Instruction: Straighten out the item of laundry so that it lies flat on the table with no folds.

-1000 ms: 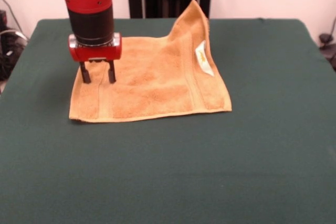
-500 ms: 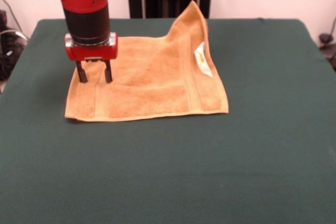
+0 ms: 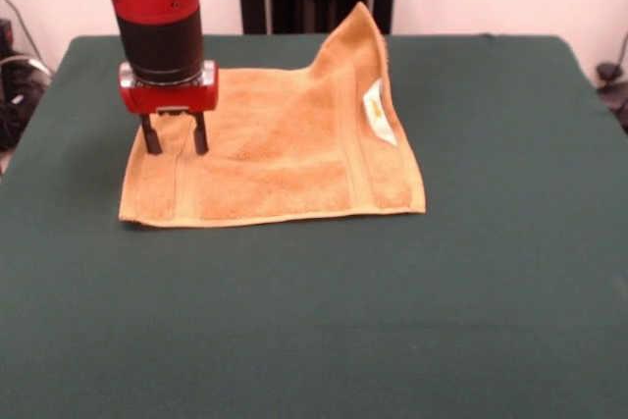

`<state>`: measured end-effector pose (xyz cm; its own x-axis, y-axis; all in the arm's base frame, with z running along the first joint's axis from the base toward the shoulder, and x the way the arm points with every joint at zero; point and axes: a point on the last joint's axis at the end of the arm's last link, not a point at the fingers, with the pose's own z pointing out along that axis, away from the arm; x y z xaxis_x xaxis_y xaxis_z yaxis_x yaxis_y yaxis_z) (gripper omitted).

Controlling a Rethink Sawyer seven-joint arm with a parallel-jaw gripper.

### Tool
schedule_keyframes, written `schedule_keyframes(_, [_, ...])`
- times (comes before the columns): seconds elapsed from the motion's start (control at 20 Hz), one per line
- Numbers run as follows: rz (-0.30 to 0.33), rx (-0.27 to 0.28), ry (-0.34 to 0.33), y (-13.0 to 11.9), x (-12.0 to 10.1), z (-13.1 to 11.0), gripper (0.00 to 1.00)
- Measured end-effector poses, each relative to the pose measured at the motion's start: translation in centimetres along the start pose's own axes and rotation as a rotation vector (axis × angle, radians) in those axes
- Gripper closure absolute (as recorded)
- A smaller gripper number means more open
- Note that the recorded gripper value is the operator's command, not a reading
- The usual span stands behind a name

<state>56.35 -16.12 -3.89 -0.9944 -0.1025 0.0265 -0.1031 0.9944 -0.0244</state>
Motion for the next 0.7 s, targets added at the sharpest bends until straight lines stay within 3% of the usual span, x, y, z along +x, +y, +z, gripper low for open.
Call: schedule_keyframes(0.7, [0.006,0.001,-0.003,-0.28,0.10,0.02,0.00])
